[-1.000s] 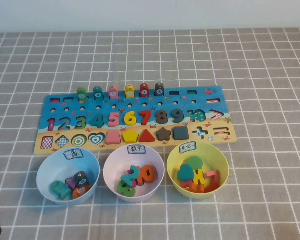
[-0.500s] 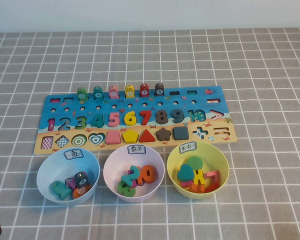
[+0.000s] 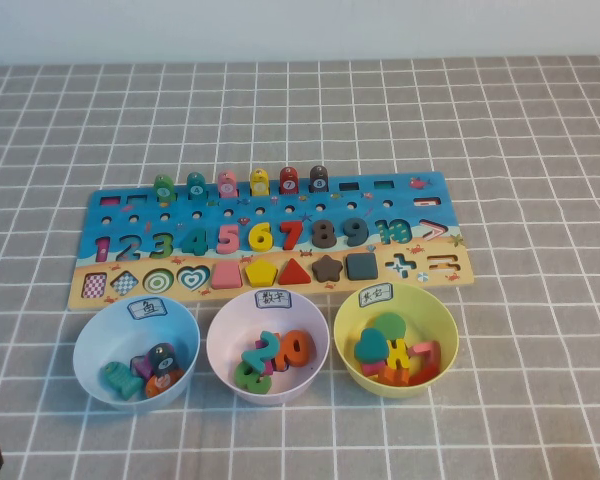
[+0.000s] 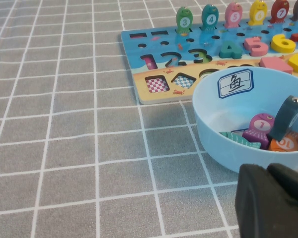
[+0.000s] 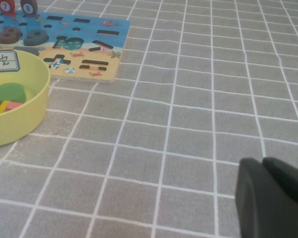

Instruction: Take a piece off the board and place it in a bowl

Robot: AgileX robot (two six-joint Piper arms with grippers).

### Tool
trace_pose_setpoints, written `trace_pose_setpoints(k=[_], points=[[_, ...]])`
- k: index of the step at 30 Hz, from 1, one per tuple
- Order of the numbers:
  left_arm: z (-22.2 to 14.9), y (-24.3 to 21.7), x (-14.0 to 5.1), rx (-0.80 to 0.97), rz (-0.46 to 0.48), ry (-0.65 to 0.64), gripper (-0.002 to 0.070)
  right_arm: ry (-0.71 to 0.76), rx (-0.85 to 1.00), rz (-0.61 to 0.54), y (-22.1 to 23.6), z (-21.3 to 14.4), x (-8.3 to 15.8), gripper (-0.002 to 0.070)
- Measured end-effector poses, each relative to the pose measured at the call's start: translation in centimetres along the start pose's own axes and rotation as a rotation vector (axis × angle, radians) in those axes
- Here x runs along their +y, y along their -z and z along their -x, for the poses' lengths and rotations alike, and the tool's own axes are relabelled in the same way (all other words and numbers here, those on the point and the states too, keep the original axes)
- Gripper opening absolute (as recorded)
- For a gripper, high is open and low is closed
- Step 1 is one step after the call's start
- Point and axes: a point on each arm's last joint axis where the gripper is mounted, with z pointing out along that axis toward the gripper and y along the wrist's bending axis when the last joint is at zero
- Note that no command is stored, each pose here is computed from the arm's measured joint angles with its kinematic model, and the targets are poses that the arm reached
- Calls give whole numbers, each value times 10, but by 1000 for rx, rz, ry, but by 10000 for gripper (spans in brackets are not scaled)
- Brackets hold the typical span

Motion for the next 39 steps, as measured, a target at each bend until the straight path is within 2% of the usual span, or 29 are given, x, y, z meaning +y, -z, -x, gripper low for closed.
trace_pose_setpoints(k=[10,14,20,29,34,39], points=[[3,0,-1,-31,-14,31,-5,0,0,0,0,0,0,-17],[8,0,-4,-90,-47,115,-5,0,0,0,0,0,0,-17],[18,2,-7,-185,-114,371,-5,-2,0,1,0,0,0,-17],[23,3,-7,-236,-129,448,-5,-2,0,1,0,0,0,-17],[30,1,-9,-151,-140,529,-5,-2,0,1,0,0,0,-17],[64,-7,-14,28,-123,494,-5,-2,0,1,0,0,0,-17]])
